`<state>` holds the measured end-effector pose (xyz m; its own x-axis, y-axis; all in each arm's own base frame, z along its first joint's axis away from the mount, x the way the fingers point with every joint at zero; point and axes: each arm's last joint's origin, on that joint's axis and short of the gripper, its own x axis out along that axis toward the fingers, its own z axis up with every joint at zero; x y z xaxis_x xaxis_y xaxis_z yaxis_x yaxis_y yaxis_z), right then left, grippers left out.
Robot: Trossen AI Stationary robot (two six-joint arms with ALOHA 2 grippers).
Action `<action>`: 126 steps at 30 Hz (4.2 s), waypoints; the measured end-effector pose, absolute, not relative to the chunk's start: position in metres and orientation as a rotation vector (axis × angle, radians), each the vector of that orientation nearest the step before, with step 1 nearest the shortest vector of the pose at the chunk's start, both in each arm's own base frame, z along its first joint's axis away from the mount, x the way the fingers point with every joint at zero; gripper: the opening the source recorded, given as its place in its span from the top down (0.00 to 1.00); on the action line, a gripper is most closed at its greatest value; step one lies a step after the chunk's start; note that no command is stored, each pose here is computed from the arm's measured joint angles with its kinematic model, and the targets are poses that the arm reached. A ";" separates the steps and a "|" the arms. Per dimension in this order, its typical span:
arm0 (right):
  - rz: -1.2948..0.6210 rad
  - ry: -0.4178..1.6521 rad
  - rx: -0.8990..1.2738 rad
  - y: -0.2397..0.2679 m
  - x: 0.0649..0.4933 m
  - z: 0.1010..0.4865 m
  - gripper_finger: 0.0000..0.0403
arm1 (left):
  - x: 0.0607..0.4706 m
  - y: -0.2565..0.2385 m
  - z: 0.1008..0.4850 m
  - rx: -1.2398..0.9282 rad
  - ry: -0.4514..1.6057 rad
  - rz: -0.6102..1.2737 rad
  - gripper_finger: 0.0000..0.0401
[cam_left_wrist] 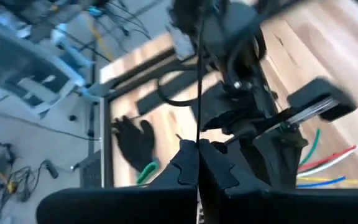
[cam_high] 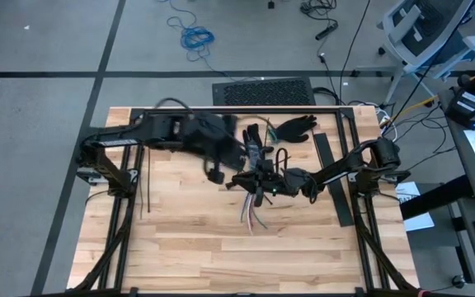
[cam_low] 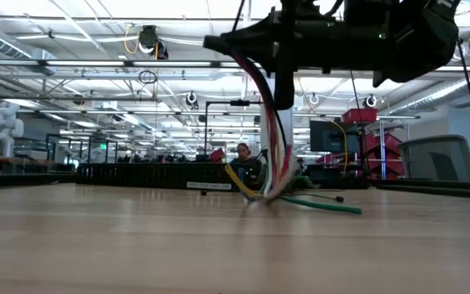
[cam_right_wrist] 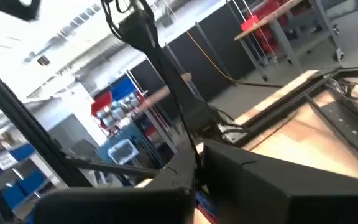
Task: Ziptie cables
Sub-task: Wrap the cable wires with the black zip tie
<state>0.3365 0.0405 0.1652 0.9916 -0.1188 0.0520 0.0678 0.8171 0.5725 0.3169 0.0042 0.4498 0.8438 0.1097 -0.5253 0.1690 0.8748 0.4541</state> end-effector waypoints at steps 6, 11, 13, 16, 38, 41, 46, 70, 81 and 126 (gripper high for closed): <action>-0.147 0.143 0.590 0.041 0.332 0.133 0.74 | 0.211 0.008 0.564 0.323 -0.151 0.209 0.93; -0.172 0.065 0.638 0.040 0.336 0.147 0.54 | 0.186 0.009 0.566 0.262 -0.123 0.200 0.79; -0.179 0.108 0.617 0.039 0.334 0.141 0.47 | 0.200 0.010 0.551 0.230 -0.016 0.189 0.75; -0.178 0.014 0.627 0.036 0.339 0.157 0.39 | 0.225 0.011 0.529 0.185 0.132 0.189 0.72; -0.351 -0.232 0.272 -0.035 0.281 0.287 0.26 | 0.300 -0.011 0.386 -0.004 0.448 -0.037 0.72; -0.358 -0.214 0.238 -0.034 0.262 0.303 0.26 | 0.304 -0.010 0.339 -0.051 0.564 -0.007 0.72; -0.365 -0.156 0.206 -0.031 0.231 0.321 0.26 | 0.289 -0.008 0.256 -0.077 0.944 0.077 0.72; -0.352 0.029 0.232 -0.022 0.214 0.312 0.26 | 0.240 0.063 0.174 -0.414 1.374 0.296 0.72; -0.353 0.034 0.236 -0.022 0.214 0.312 0.26 | 0.253 0.069 0.145 -0.496 1.433 0.246 0.72; -0.366 0.031 0.231 -0.024 0.213 0.312 0.26 | 0.270 -0.033 0.198 -0.517 1.444 -0.205 0.72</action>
<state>0.2132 -0.0237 0.3119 0.9335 -0.3512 -0.0716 0.3583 0.9077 0.2185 0.2702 -0.0332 0.1978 0.1327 -0.4367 -0.8898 -0.1718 0.8740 -0.4546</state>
